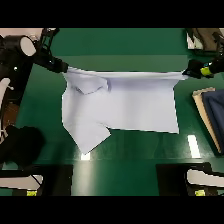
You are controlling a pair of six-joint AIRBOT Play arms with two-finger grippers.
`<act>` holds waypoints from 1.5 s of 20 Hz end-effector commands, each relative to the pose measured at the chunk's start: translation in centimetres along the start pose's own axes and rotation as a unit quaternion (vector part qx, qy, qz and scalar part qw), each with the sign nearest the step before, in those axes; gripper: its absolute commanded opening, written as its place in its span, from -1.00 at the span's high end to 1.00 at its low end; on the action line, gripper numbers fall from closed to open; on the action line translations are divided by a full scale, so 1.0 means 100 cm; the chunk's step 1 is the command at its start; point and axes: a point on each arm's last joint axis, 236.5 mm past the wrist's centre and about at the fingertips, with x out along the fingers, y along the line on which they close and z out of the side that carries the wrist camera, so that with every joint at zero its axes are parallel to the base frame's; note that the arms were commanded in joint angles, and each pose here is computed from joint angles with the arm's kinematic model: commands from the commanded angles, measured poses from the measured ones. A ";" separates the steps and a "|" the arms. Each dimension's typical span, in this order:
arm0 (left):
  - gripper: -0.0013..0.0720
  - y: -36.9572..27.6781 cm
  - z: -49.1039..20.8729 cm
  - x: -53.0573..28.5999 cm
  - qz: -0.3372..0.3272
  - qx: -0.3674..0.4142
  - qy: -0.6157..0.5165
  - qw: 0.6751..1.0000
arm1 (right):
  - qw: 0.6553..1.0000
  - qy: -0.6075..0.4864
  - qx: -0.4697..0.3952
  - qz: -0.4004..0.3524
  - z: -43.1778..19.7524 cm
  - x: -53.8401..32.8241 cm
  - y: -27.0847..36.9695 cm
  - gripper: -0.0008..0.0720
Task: Fold the shirts.
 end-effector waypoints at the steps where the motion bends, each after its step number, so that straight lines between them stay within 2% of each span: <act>1: 0.90 0.000 -0.011 0.021 -0.001 0.000 0.015 1.000 | 1.000 -0.008 -0.020 -0.006 -0.005 0.023 -0.006 0.94; 8: 0.90 -0.015 -0.103 0.048 -0.025 -0.001 0.150 0.988 | 0.998 0.059 -0.015 -0.030 -0.059 0.044 -0.029 0.94; 13: 0.89 -0.020 -0.131 0.040 -0.036 -0.001 0.207 0.978 | 0.996 0.074 -0.009 -0.042 -0.078 0.043 -0.040 0.93; 14: 0.81 -0.021 -0.136 0.038 -0.037 -0.001 0.219 0.975 | 0.996 0.084 -0.005 -0.039 -0.083 0.041 -0.040 0.60; 15: 0.11 -0.021 -0.142 0.035 -0.038 0.000 0.232 0.972 | 0.995 0.095 -0.001 -0.037 -0.088 0.039 -0.041 -0.24; 16: -0.67 -0.021 -0.148 0.032 -0.038 0.001 0.246 0.968 | 0.993 0.111 0.006 -0.034 -0.095 0.035 -0.043 -0.74; 19: -0.68 -0.016 -0.162 0.022 -0.030 0.008 0.279 0.960 | 0.989 0.142 0.024 -0.031 -0.111 0.015 -0.050 -0.73; 22: -0.68 -0.021 -0.155 0.007 -0.038 0.003 0.266 0.963 | 0.992 0.117 0.025 -0.037 -0.116 -0.012 -0.053 -0.72; 24: -0.68 -0.024 -0.153 -0.006 -0.041 0.001 0.250 0.967 | 0.992 0.116 0.032 -0.040 -0.137 -0.024 -0.055 -0.48; 28: -0.68 -0.036 -0.213 -0.024 -0.046 -0.007 0.276 0.960 | 0.989 0.134 0.053 -0.042 -0.186 -0.030 -0.061 -0.48; 30: -0.68 -0.064 -0.243 -0.036 -0.086 -0.044 0.281 0.955 | 0.988 0.136 0.059 -0.043 -0.202 -0.030 -0.062 -0.48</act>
